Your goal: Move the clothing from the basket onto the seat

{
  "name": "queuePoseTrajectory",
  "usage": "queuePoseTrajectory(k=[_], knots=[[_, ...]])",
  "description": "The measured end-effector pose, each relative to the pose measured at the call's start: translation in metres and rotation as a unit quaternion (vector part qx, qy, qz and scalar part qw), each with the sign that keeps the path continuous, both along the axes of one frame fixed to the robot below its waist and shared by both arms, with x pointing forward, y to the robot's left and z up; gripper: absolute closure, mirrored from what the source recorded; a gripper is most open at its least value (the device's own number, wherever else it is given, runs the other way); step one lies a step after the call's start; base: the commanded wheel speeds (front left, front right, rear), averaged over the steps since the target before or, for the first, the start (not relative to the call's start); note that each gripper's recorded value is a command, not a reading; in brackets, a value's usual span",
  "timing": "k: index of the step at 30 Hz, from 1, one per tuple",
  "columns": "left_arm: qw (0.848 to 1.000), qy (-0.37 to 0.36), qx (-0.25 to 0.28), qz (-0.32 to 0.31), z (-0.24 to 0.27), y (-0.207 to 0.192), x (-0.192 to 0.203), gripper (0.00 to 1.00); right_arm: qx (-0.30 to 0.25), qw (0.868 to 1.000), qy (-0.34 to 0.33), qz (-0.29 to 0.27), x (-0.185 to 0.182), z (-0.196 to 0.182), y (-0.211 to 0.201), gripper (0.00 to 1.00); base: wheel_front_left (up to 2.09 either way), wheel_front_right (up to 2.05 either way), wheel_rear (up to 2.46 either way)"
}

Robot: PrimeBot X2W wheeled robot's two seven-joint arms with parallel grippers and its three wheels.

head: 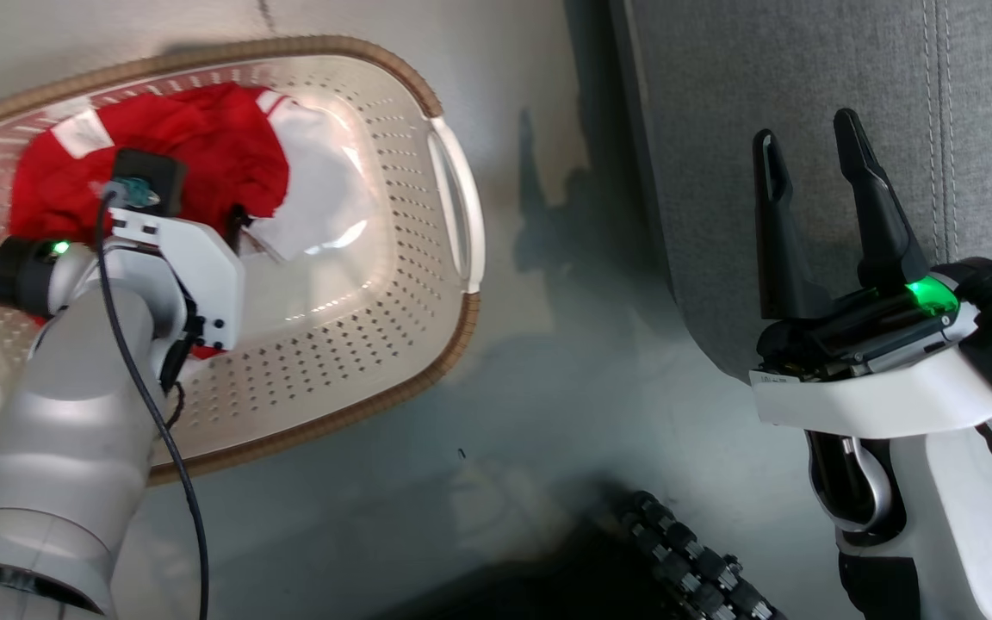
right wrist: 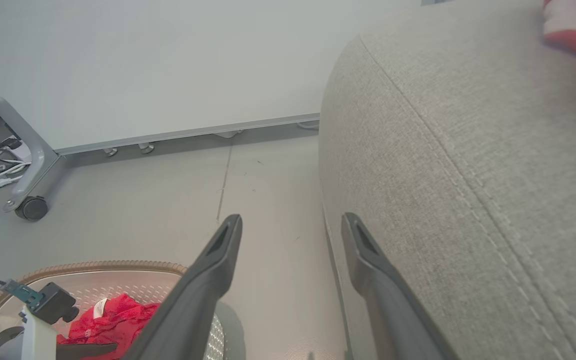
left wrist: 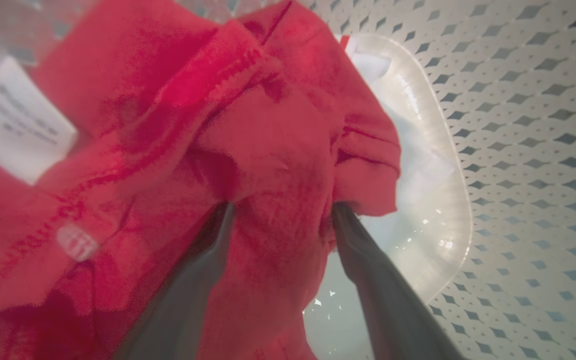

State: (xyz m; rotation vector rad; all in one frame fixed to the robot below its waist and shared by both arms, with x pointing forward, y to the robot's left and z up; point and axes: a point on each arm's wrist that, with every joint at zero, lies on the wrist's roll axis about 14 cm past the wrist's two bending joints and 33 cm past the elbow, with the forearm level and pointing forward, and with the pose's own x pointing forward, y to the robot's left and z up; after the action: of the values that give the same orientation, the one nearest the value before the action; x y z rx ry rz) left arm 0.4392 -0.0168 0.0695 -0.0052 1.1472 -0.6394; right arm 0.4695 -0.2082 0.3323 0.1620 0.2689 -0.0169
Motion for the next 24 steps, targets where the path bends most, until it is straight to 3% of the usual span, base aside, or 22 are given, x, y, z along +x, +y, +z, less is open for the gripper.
queuePoseTrajectory(k=[8, 9, 11, 17, 24], knots=[[0.998, 0.062, 0.024, 0.018, -0.026, 0.005, -0.014, 0.00, -0.007, 1.000, 0.018, -0.007, -0.005, -0.010, -0.007, 0.00, 0.00, 0.00, 0.00], [0.997, 0.067, 0.026, 0.025, -0.026, 0.005, -0.014, 0.24, -0.008, 1.000, 0.016, -0.007, -0.005, -0.009, -0.008, 0.00, 0.00, 0.00, 0.00], [0.996, 0.072, 0.040, 0.031, -0.027, 0.009, -0.013, 1.00, -0.008, 1.000, 0.012, -0.008, -0.004, -0.006, -0.008, 0.00, 0.00, 0.00, 0.00], [0.997, 0.053, 0.054, 0.019, -0.023, 0.009, -0.006, 1.00, -0.009, 1.000, 0.004, -0.011, -0.005, 0.002, -0.010, 0.00, 0.00, 0.00, 0.00], [1.000, -0.017, -0.009, 0.008, 0.023, -0.022, -0.005, 1.00, -0.019, 1.000, -0.012, -0.005, -0.006, 0.020, -0.008, 0.00, 0.00, 0.00, 0.00]])
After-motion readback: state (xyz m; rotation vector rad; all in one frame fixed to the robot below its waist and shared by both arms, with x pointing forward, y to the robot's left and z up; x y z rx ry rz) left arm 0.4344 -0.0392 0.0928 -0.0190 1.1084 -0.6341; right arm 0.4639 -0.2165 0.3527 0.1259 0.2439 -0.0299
